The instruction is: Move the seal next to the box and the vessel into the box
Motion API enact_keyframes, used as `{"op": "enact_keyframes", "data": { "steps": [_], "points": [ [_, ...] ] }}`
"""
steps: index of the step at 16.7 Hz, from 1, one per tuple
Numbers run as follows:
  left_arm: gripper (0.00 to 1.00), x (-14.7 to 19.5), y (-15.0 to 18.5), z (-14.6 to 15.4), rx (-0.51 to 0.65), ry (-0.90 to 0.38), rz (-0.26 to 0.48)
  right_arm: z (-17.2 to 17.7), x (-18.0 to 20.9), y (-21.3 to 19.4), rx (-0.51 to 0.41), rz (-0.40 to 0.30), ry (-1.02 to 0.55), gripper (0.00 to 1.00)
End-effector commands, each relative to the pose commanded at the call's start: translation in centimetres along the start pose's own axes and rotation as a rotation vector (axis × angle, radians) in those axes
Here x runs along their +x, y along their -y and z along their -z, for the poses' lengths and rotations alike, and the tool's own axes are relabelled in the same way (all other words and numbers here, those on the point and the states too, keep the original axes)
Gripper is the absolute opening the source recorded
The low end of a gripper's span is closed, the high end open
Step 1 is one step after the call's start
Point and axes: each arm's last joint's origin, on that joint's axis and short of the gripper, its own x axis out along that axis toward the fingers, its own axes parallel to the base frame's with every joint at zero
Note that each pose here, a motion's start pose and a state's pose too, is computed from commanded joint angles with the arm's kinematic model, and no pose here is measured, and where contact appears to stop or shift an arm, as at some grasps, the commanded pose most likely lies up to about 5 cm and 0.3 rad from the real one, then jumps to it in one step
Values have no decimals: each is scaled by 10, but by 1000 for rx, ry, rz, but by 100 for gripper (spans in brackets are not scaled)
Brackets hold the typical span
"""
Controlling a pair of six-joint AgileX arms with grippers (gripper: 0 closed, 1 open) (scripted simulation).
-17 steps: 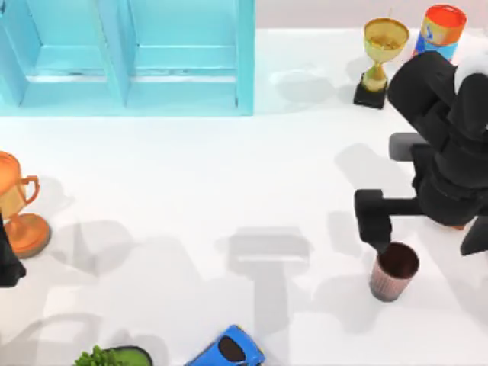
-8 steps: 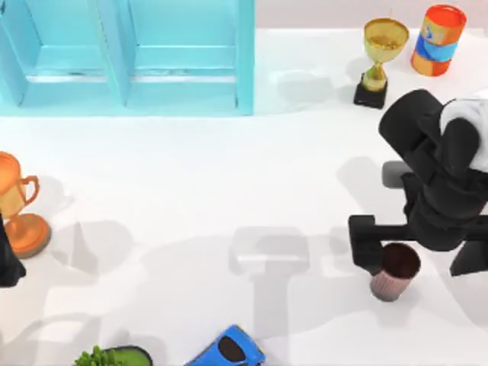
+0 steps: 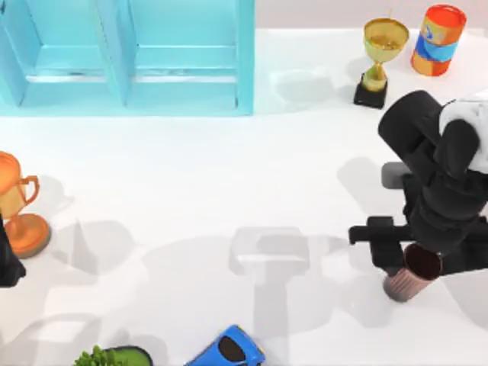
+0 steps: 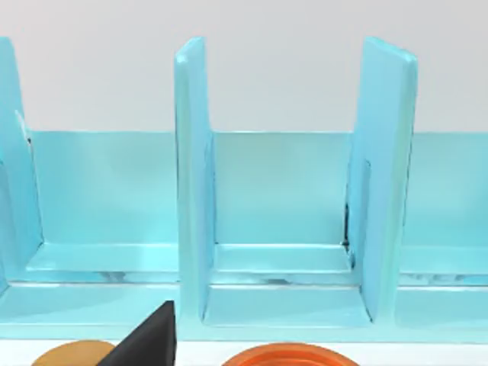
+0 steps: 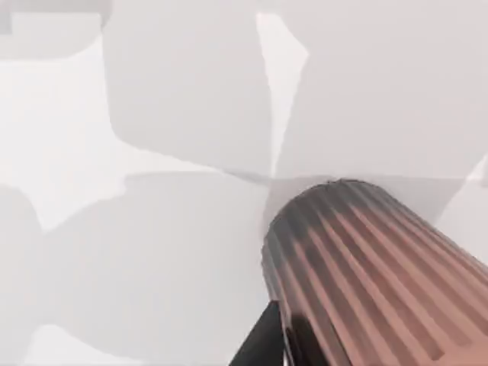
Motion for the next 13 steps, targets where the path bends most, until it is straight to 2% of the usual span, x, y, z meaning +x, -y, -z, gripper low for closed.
{"op": "enact_keyframes", "data": {
  "steps": [5, 13],
  "points": [
    [100, 0, 0, 0, 0, 0, 0, 0, 0, 0, 0, 0, 0, 2],
    [100, 0, 0, 0, 0, 0, 0, 0, 0, 0, 0, 0, 0, 0]
  ]
}}
